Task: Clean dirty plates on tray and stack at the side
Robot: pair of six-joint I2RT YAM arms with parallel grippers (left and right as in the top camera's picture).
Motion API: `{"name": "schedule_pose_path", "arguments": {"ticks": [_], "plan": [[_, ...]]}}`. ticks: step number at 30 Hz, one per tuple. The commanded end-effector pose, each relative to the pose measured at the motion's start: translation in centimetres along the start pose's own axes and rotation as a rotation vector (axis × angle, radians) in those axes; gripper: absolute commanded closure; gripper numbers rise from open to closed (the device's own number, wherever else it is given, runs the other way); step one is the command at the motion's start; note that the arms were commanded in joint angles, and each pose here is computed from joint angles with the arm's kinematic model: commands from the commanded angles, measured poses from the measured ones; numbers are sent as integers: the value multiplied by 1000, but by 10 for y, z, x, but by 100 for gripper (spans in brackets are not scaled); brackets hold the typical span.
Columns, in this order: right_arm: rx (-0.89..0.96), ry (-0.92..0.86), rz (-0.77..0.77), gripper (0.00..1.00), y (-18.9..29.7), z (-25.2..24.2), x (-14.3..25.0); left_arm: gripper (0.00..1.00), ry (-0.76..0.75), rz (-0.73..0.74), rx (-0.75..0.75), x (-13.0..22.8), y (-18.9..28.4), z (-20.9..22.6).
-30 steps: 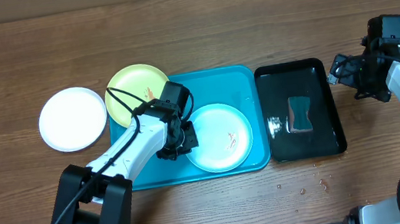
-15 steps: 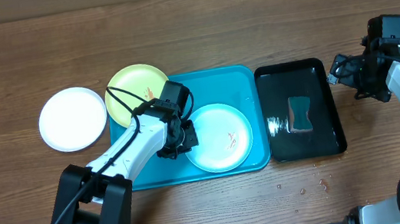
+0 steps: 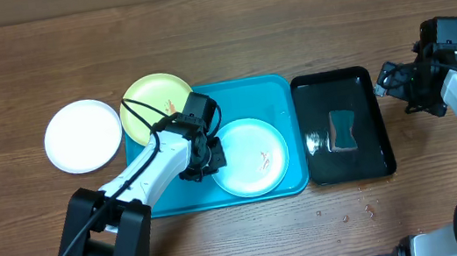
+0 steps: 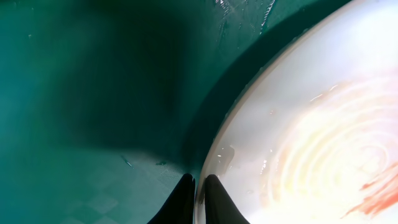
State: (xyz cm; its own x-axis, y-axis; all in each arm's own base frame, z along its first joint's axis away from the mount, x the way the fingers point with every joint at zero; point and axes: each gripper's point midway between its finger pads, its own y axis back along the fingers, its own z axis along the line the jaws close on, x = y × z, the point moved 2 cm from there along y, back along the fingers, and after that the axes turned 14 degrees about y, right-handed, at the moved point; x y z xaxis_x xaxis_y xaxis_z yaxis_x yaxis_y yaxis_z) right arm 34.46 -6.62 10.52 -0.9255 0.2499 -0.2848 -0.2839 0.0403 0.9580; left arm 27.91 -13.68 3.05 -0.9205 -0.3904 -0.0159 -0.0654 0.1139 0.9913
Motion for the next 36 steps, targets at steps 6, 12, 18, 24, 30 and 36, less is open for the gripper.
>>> {"name": "schedule_pose_path", "arguments": {"ticks": [6, 12, 18, 24, 30, 36], "plan": [[1, -7, -26, 0, 5, -1, -8, 90, 6, -3, -13, -1, -3, 4], [1, -7, -26, 0, 5, -1, -8, 90, 6, -2, -13, -1, -3, 4], [1, -7, -26, 0, 5, -1, -8, 90, 7, -2, -13, -1, -3, 4], [1, -7, -26, 0, 5, -1, -8, 90, 0, 2, -18, 0, -3, 5], [1, -7, -26, 0, 5, -1, -8, 92, 0, 0, -16, 0, -3, 4], [-10, -1, -190, 0, 8, 1, -45, 92, 0, -2, -14, -1, -3, 4]]}}
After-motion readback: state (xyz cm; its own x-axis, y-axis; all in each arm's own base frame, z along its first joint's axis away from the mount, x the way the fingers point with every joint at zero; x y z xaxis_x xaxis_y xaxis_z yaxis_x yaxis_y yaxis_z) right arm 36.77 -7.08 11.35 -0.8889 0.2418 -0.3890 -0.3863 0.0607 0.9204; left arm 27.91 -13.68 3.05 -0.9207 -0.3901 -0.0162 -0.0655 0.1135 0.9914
